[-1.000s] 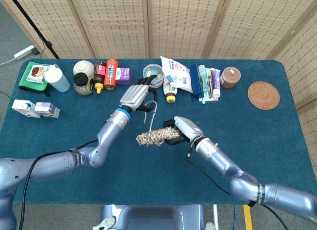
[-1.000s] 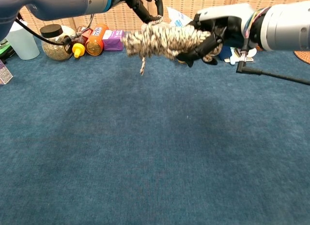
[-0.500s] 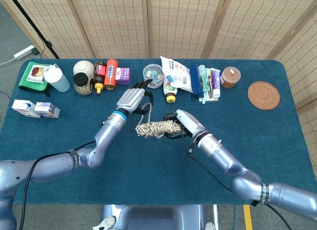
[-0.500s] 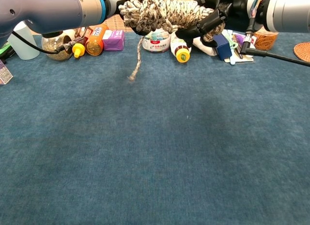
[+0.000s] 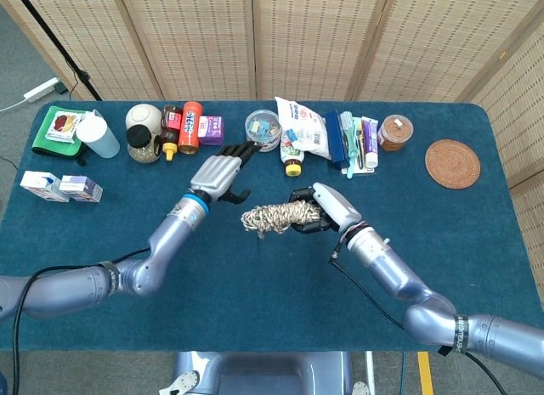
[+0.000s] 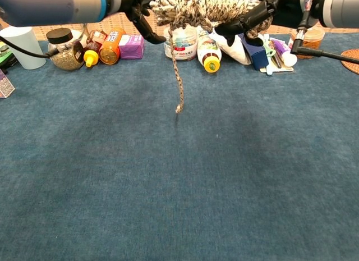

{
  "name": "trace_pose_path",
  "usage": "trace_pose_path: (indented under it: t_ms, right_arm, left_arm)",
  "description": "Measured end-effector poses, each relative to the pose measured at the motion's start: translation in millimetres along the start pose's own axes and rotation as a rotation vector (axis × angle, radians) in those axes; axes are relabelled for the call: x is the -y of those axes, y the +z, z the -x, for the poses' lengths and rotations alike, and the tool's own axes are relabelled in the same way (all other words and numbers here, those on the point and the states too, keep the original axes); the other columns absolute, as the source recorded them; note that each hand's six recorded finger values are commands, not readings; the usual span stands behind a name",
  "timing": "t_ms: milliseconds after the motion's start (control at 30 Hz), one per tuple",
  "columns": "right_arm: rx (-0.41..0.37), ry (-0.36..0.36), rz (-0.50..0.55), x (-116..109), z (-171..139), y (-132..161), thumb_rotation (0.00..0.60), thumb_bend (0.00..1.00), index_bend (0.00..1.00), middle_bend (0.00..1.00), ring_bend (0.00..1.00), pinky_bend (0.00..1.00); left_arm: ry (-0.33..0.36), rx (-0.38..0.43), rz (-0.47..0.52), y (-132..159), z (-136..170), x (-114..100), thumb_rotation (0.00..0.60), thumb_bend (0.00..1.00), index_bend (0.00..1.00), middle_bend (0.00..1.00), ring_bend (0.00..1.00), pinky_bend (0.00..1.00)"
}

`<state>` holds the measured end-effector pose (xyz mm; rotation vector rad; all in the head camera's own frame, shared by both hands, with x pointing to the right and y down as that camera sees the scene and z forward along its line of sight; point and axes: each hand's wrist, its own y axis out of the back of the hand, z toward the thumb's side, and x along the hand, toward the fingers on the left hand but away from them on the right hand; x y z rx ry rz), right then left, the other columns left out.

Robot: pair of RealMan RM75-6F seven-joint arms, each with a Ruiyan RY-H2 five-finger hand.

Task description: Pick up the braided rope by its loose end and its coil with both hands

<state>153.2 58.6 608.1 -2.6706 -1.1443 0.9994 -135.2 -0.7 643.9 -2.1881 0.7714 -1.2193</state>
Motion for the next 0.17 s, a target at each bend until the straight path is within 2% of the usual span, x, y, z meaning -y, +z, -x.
trace_pose_path:
  t_ms: [167]
  right_arm:
    - [0.015,-0.021,-0.012,-7,-3,-4,0.6,0.64,0.69,0.64,0.54,0.76]
  left_arm:
    - [0.018,-0.014,-0.111,-7,25,-20,0.6,0.24,0.0,0.0,0.0,0.0]
